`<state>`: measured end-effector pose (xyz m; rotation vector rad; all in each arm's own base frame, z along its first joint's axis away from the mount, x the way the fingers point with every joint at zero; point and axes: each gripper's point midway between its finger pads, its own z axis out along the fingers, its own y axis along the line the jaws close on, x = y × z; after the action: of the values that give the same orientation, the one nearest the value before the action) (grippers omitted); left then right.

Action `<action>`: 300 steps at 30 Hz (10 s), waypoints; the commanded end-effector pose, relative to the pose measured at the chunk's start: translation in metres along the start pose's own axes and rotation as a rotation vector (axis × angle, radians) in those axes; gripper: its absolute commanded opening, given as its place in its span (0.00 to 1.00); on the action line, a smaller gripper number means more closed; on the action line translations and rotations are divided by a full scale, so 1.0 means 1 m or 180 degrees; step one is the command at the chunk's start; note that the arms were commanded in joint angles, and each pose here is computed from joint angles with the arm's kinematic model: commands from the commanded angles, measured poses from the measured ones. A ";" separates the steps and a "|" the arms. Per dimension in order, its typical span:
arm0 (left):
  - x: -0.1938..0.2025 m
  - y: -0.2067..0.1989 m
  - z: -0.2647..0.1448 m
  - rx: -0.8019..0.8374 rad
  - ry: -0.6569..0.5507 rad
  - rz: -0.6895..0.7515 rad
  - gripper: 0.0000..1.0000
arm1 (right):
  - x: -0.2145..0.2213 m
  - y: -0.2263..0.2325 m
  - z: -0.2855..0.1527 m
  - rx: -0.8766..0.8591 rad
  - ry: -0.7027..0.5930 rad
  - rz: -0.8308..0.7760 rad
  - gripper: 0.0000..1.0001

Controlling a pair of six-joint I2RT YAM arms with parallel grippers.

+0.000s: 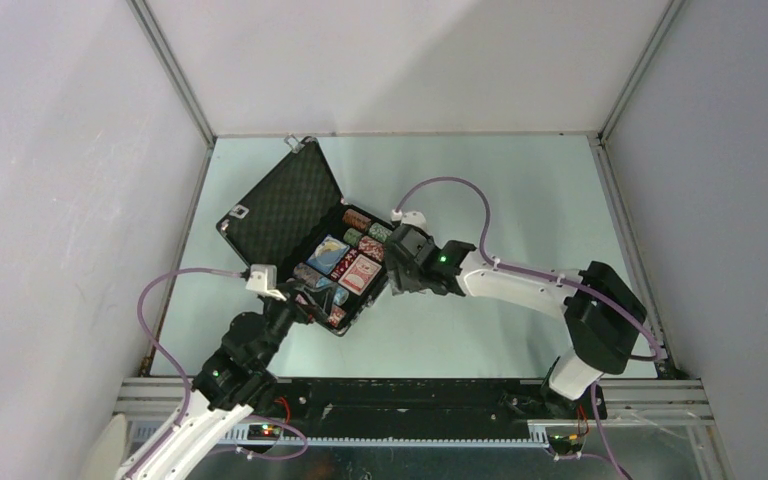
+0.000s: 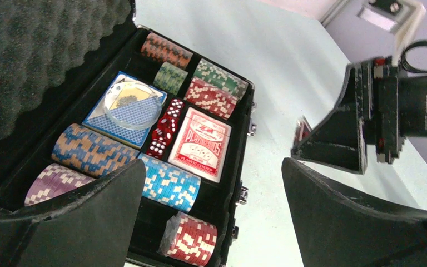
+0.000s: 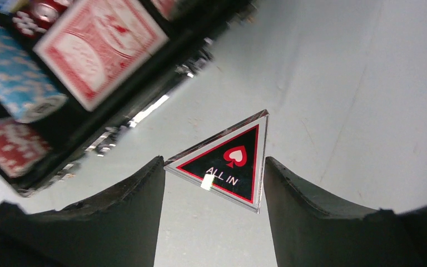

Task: Pack up texas hold em set

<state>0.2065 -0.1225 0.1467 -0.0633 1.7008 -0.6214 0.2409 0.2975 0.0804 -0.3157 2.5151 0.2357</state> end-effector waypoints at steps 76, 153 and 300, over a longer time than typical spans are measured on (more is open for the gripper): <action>-0.231 0.110 0.087 -0.1551 0.0450 -0.0720 0.84 | -0.032 -0.045 -0.105 -0.0909 -0.1552 0.0177 0.87; -0.013 -0.019 0.008 -0.0248 0.1835 -0.0688 0.80 | 0.009 0.166 -0.027 -0.2967 -0.0831 0.0289 0.77; 0.100 0.004 0.006 -0.0709 0.2235 -0.1116 0.00 | 0.054 0.153 0.011 -0.2042 -0.0400 0.0820 0.00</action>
<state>0.2050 -0.1487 0.0923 -0.2915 2.3611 -0.6981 0.1489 0.4163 0.0600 -0.2613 2.3246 1.1078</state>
